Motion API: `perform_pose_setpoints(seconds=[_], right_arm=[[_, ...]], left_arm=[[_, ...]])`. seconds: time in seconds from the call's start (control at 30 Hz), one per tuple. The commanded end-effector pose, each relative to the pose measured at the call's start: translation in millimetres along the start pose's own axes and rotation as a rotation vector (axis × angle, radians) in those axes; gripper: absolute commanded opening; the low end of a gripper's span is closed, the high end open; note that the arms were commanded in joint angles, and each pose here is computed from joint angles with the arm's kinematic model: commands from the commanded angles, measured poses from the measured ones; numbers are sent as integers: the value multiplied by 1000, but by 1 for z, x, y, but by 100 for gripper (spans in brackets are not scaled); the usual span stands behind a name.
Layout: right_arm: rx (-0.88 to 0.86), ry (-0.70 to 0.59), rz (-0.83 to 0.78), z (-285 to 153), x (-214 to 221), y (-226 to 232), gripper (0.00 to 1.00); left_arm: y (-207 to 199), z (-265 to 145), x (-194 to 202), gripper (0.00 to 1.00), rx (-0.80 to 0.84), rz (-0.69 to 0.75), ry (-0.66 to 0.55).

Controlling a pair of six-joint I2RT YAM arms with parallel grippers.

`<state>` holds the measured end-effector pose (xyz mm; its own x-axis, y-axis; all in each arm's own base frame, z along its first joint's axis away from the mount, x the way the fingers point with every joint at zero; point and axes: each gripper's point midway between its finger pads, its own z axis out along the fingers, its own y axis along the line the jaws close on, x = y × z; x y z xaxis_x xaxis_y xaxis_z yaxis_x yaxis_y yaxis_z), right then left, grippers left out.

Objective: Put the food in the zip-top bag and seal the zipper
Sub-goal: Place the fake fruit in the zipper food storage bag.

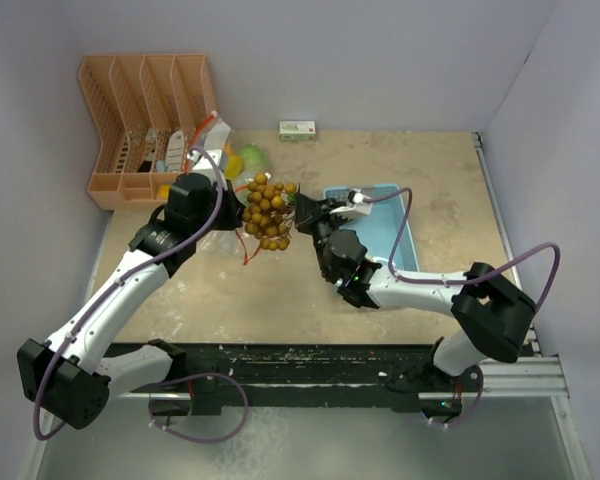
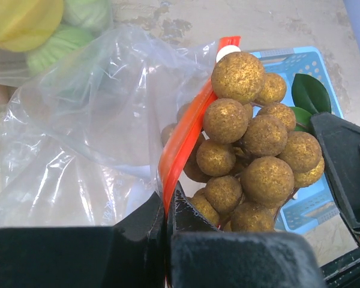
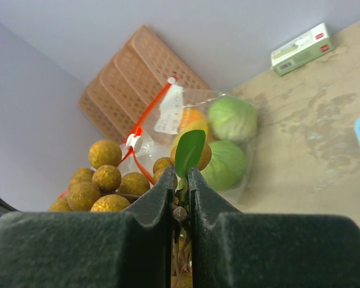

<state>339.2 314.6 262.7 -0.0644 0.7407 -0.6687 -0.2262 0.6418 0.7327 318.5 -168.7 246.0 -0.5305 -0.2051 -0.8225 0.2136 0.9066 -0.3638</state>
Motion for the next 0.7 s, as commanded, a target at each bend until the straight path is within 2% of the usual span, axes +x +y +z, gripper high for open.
perform_pose_setpoints(seconds=[0.0,0.1,0.3,0.5,0.6,0.67], right_arm=[[99,-47,-252,0,-8,-5,0],[119,-48,-343,1,-6,-4,0],[129,-44,-375,-2,-3,-9,0],[8,-75,-321,-16,-27,9,0],[16,-60,-385,-16,-32,10,0],[-46,-29,-424,-17,-26,20,0]], left_arm=[[-19,-6,-36,0,60,24,-98],[-18,-8,-37,0,54,34,-102],[-14,-7,-34,0,38,55,-87],[-2,-1,-23,0,-8,77,-64],[2,2,-18,0,-23,78,-52],[0,3,-18,0,-10,72,-55]])
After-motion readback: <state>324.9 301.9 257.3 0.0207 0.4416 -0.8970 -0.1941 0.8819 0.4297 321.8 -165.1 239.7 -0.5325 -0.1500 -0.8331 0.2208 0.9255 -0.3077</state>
